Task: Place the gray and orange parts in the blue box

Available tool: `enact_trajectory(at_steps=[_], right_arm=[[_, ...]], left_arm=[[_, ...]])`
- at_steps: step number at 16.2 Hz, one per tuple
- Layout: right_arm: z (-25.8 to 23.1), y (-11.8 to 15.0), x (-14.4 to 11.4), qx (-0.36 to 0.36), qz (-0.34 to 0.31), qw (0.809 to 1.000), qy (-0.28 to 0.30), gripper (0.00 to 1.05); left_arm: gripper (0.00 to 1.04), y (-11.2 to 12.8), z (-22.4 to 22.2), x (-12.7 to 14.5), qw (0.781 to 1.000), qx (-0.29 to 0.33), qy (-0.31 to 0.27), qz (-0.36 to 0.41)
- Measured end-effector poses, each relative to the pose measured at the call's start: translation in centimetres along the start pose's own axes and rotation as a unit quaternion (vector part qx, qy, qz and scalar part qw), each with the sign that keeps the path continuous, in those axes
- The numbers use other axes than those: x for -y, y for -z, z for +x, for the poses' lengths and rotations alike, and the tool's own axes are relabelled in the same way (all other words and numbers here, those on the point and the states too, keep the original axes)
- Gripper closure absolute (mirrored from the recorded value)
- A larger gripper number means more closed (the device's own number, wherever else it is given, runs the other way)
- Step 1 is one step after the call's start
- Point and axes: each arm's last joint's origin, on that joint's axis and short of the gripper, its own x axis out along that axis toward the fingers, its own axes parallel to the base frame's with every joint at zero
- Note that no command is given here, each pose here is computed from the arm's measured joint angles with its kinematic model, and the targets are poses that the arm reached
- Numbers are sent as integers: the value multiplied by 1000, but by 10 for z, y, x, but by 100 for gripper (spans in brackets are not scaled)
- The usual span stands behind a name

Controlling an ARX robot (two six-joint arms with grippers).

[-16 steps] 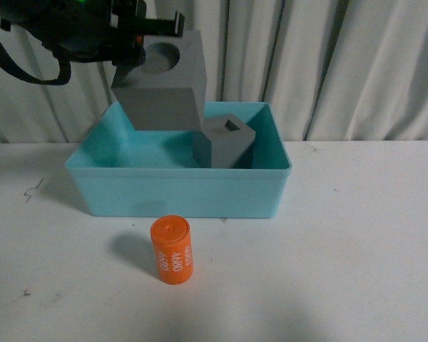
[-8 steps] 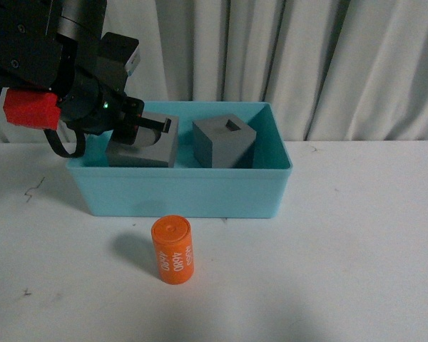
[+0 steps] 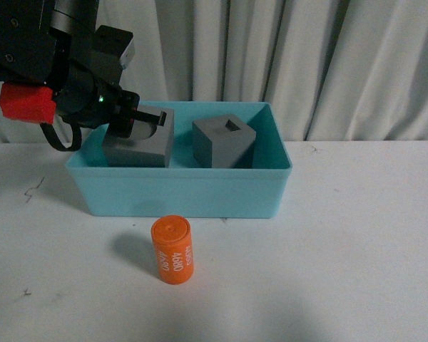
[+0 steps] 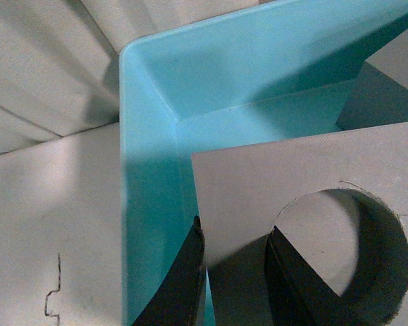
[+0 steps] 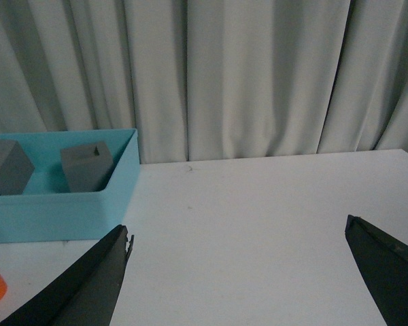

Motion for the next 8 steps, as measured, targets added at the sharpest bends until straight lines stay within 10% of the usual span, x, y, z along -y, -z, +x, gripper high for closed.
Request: enact_trajectory(at_steps=[2, 8], right_arm=[[0, 0, 0, 0, 0, 1000, 0, 6], [0, 0, 0, 0, 0, 1000, 0, 6]], left_arm=[[83, 0, 1, -3, 1000, 0, -2, -2], [15, 11, -15, -16, 1000, -13, 9, -17]])
